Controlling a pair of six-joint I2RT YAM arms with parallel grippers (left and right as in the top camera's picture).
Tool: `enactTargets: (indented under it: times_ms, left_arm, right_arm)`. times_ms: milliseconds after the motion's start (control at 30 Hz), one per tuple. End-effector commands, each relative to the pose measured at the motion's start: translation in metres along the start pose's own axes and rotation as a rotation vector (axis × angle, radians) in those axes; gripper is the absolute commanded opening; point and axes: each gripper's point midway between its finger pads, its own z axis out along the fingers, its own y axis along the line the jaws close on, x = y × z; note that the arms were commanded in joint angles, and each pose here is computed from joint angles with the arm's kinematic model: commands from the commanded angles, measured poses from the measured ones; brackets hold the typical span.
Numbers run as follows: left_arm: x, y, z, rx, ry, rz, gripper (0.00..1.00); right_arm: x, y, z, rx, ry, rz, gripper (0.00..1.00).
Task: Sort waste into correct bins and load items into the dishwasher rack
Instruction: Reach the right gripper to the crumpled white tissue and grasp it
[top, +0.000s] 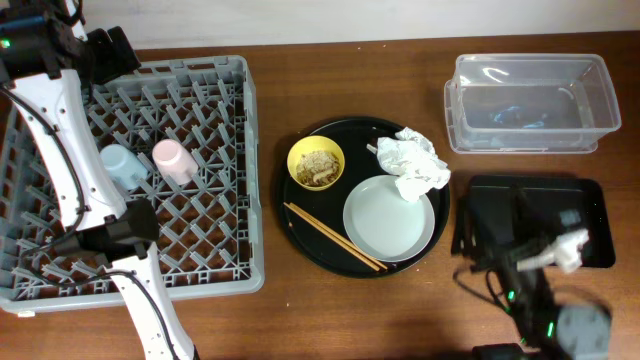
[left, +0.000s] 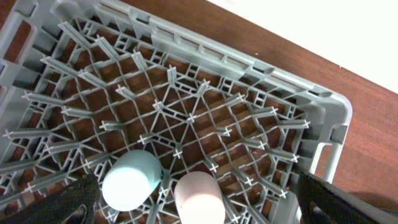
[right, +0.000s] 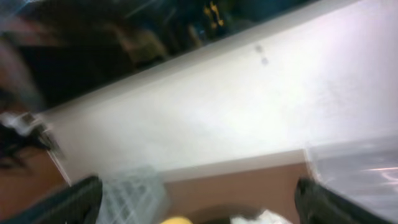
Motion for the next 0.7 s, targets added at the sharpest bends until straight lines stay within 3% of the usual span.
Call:
enactTargets:
  times_ms: [0,167,367,433,467,600,667]
  left_arm:
    - [-0.002,0.001,-0.006,0.005,-0.015,-0.006,0.99]
    - [-0.002,0.001,-0.006,0.005,-0.015,-0.006,0.99]
    - [-0.002,0.001,-0.006,0.005,-0.015,-0.006,0.99]
    - [-0.002,0.001,-0.006,0.005,-0.015,-0.006,0.99]
    - [-0.002,0.001,-0.006,0.005,-0.015,-0.006,0.99]
    - [-0.002,0.001,-0.006,0.005,-0.015,-0.006,0.99]
    - [-0.002,0.001,-0.006,0.005,-0.015,-0.006,0.99]
  right_arm:
    - [0.009,-0.032,0.036,0.227,0.318,-0.055,0.99]
    - [0.059,-0.044,0.086,0.314,0.8,0.085,0.99]
    - [0.156,-0.021,0.151,0.072,1.187,0.4,0.99]
    - [0.184,-0.025,0.159,0.057,1.243,0.45,0.54]
    - [0.197,-0.031,0.161,0.075,1.268,0.45,0.41]
    - [0.231,-0.063,0.161,0.299,1.3,0.328,0.4]
    - [0.234,-0.069,0.16,0.375,1.291,0.235,0.51]
